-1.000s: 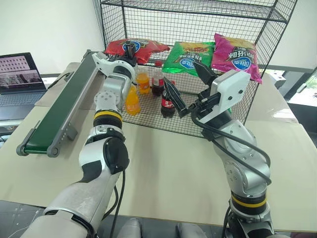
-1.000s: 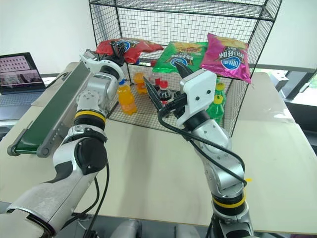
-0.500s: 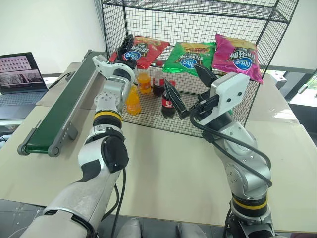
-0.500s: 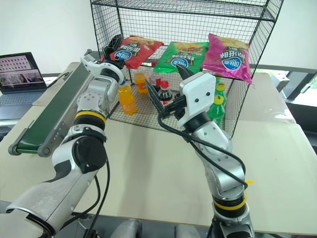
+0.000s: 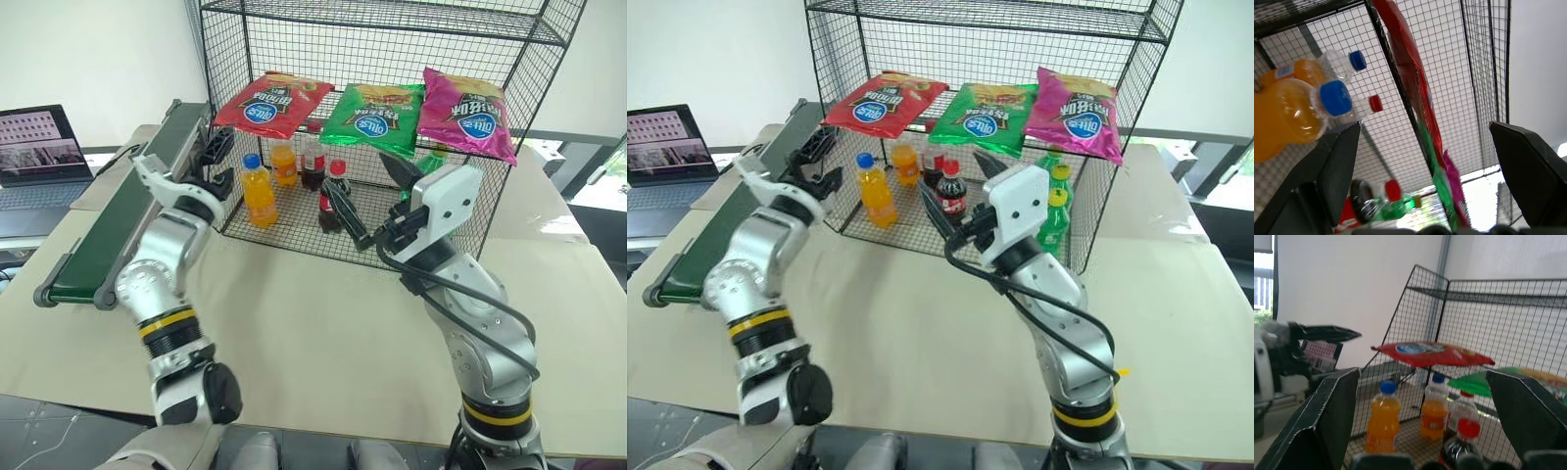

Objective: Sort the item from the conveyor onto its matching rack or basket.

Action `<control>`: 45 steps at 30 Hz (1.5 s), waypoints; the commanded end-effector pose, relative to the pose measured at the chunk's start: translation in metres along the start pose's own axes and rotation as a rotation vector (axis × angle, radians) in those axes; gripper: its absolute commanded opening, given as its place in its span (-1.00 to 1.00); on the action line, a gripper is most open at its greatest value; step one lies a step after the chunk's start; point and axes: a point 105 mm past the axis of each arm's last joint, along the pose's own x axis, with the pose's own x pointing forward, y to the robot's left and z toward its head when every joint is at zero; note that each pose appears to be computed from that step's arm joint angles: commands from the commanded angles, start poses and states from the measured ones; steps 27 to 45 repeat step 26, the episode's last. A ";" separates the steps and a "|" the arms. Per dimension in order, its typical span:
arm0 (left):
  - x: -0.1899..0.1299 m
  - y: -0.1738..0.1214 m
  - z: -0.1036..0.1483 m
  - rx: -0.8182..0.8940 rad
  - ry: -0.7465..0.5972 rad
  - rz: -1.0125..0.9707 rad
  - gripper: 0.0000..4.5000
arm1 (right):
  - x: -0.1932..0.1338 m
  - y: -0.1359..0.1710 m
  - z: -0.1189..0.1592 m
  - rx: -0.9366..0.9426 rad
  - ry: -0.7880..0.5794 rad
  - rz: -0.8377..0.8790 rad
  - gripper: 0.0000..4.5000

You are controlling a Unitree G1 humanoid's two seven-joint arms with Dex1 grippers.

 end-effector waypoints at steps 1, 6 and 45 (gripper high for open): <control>-0.018 -0.009 -0.018 0.354 0.116 -0.005 0.98 | -0.015 -0.009 -0.009 -0.026 0.039 -0.045 1.00; -0.042 0.048 -0.032 0.805 0.150 0.167 0.98 | -0.040 -0.019 -0.051 -0.007 0.173 -0.162 1.00; -0.051 0.113 -0.104 1.018 0.302 0.067 0.98 | -0.101 -0.045 -0.109 -0.031 0.303 -0.489 1.00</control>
